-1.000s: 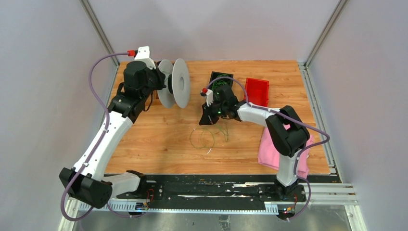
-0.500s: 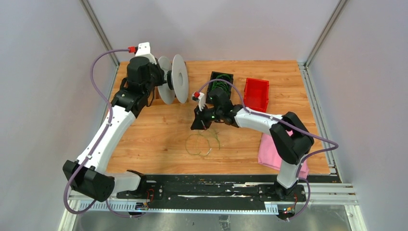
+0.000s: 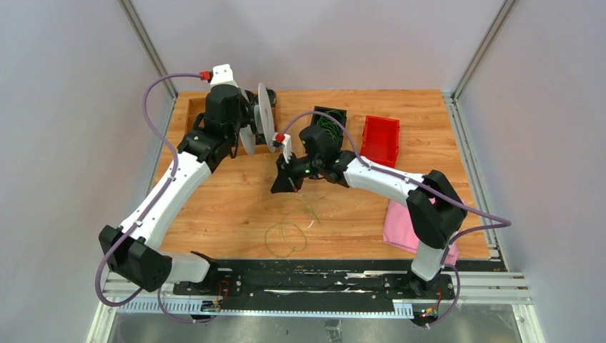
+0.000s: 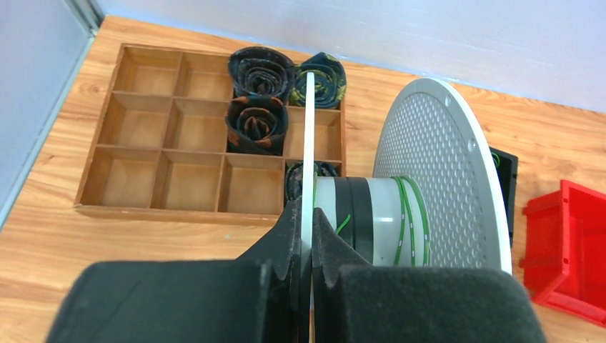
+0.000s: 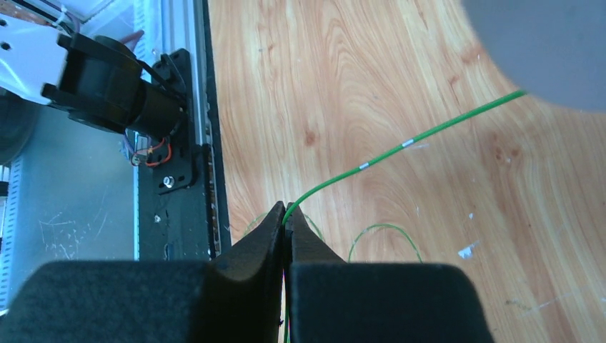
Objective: Wrap the cables
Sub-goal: Wrap the cable around the cable reel.
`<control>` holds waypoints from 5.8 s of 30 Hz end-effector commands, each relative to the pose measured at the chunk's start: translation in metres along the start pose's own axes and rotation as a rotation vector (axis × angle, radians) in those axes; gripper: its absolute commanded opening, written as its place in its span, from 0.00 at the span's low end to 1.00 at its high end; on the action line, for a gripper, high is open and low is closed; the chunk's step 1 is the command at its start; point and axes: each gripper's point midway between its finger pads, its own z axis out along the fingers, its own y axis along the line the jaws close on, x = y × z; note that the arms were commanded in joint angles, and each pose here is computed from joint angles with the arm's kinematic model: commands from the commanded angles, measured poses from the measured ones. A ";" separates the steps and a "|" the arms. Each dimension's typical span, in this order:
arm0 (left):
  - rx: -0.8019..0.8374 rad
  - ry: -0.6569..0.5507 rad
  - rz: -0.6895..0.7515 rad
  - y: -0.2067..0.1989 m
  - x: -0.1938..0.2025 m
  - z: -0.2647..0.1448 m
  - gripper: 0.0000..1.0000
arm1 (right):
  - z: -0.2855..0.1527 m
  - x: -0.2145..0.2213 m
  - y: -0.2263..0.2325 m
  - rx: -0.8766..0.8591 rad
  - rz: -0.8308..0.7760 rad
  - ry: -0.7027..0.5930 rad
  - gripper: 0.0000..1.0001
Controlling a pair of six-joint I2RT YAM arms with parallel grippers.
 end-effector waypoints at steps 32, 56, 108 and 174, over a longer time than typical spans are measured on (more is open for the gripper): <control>0.005 -0.183 0.086 -0.014 -0.021 -0.018 0.00 | -0.077 -0.140 0.071 -0.049 -0.124 -0.132 0.01; 0.055 -0.161 0.236 -0.026 0.003 -0.016 0.00 | -0.138 -0.192 0.056 0.019 -0.130 -0.265 0.03; 0.429 -0.119 0.426 -0.080 0.048 -0.051 0.00 | -0.183 -0.235 -0.081 0.497 -0.419 -0.260 0.01; 0.446 -0.106 0.184 -0.075 -0.011 -0.062 0.00 | -0.155 -0.051 -0.170 0.284 0.217 -0.247 0.56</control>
